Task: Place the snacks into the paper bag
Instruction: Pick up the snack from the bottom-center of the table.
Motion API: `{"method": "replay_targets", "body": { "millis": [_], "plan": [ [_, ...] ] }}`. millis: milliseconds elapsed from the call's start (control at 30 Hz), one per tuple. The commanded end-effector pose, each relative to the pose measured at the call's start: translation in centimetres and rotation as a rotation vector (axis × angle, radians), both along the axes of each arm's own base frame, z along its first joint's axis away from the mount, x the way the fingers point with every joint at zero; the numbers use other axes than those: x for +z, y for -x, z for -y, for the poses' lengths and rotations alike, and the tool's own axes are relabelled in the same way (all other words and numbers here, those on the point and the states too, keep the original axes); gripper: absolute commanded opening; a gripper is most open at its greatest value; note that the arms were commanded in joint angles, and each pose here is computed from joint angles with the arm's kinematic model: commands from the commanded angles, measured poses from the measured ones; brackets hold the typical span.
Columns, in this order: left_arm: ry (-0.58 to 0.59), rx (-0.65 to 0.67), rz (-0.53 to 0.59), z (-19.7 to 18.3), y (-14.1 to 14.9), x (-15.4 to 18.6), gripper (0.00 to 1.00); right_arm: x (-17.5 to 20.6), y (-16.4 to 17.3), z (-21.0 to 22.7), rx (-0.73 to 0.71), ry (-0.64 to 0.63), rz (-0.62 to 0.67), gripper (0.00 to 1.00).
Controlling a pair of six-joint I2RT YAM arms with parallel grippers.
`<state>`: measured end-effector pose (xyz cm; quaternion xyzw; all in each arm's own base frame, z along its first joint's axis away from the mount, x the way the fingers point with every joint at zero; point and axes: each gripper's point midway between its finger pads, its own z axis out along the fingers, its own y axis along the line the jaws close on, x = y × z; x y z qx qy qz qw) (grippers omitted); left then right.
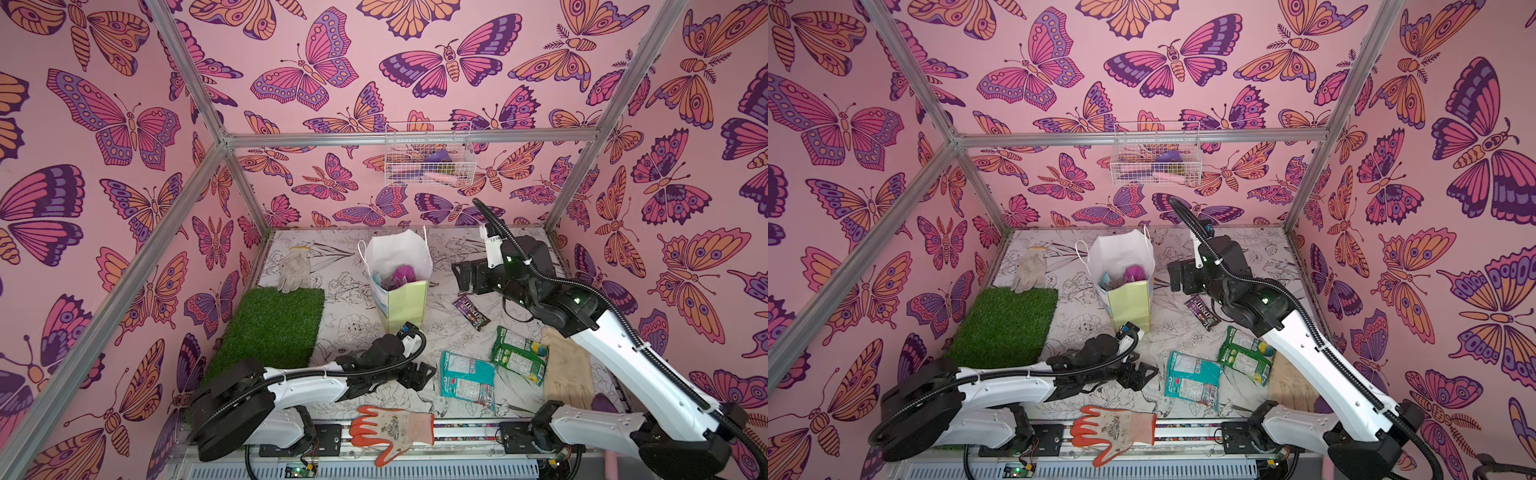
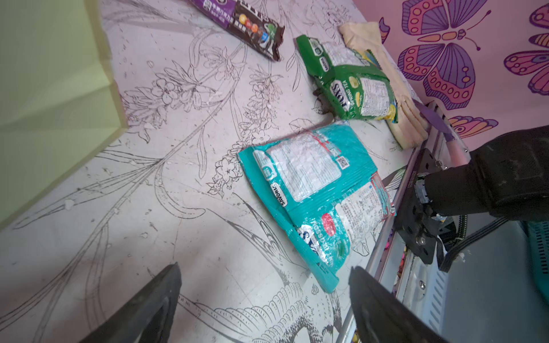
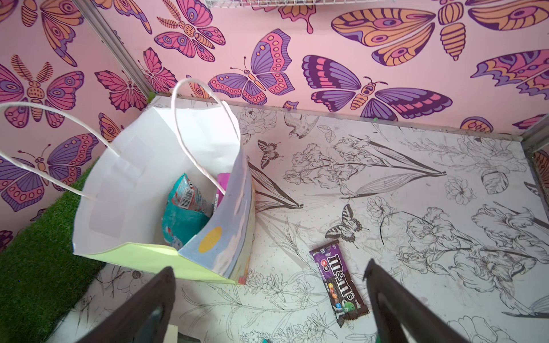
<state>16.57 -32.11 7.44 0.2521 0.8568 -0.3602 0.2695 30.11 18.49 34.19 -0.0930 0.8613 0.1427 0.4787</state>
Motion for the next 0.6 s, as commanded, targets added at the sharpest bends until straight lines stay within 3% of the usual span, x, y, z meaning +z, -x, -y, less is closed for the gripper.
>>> {"method": "replay_targets", "body": {
  "millis": [0,567],
  "plan": [
    [0.046,-0.037,-0.048,1.7,0.8,0.5,0.91,0.6,-0.1,0.9,-0.029,-0.023,0.024,0.99],
    [0.003,-0.154,-0.186,5.6,3.8,-2.7,0.87,0.0,0.5,3.1,-0.073,-0.032,0.025,0.99]
  ]
}}
